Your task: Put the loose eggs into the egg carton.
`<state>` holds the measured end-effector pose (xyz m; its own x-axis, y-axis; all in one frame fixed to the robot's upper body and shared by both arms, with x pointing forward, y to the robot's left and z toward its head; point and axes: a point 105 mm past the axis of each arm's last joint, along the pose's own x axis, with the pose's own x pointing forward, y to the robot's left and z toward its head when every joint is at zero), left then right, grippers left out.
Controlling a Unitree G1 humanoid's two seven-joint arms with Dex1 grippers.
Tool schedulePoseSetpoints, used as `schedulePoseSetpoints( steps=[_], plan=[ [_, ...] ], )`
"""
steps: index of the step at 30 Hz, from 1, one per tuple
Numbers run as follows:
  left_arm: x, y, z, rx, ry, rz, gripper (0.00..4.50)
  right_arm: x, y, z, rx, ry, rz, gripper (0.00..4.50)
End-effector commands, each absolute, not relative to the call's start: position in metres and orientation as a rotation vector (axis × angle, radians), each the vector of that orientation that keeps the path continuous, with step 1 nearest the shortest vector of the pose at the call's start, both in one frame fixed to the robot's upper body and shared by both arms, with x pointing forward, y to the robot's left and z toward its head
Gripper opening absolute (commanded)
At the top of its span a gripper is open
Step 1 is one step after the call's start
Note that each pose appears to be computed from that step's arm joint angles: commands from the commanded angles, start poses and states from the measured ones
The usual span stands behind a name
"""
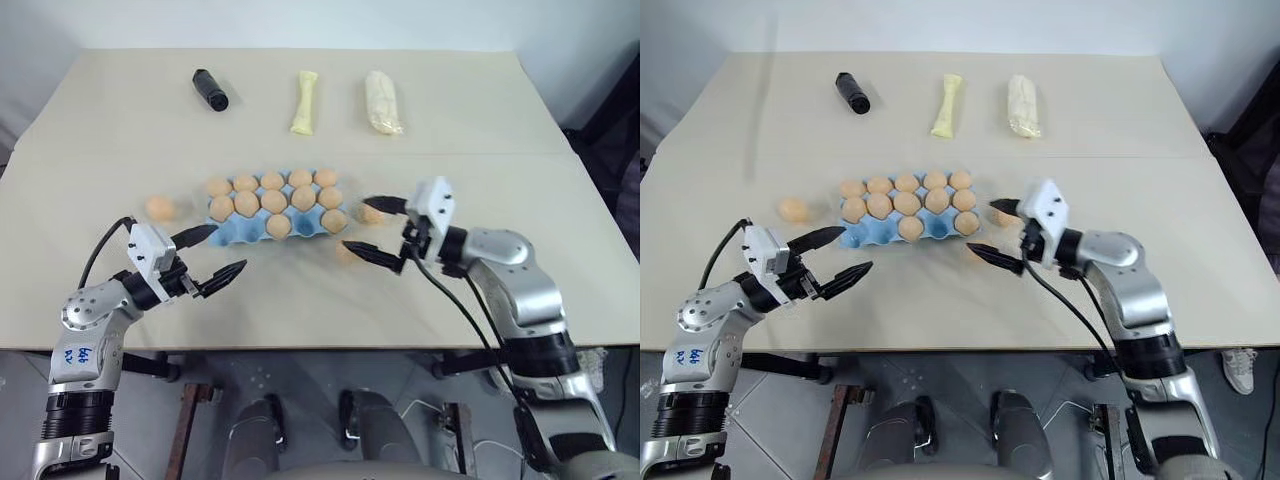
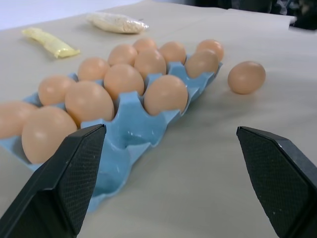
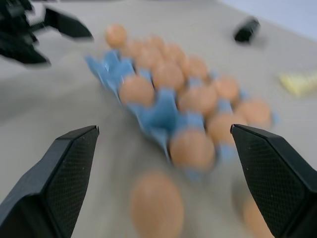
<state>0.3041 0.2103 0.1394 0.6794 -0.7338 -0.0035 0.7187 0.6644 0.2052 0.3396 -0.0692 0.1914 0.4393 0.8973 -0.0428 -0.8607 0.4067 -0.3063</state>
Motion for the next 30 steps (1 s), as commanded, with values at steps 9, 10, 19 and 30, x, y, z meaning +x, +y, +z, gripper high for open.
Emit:
schedulePoseSetpoints(
  steps=[9,10,19,30],
  plan=[
    [0.282,0.245,0.141,0.233,-0.083,-0.698,4.5,0.36,0.034,0.187,-0.406,-0.047,1.266,4.47],
    [0.281,0.245,0.141,0.233,-0.085,-0.693,4.5,0.361,0.039,0.185,-0.411,-0.039,1.27,4.47],
    [0.271,0.241,0.144,0.23,-0.104,-0.666,4.5,0.367,0.043,0.165,-0.437,0.01,1.258,4.47],
    [0.274,0.237,0.147,0.229,-0.115,-0.673,4.5,0.379,0.037,0.159,-0.445,0.026,1.232,2.51]
  ],
)
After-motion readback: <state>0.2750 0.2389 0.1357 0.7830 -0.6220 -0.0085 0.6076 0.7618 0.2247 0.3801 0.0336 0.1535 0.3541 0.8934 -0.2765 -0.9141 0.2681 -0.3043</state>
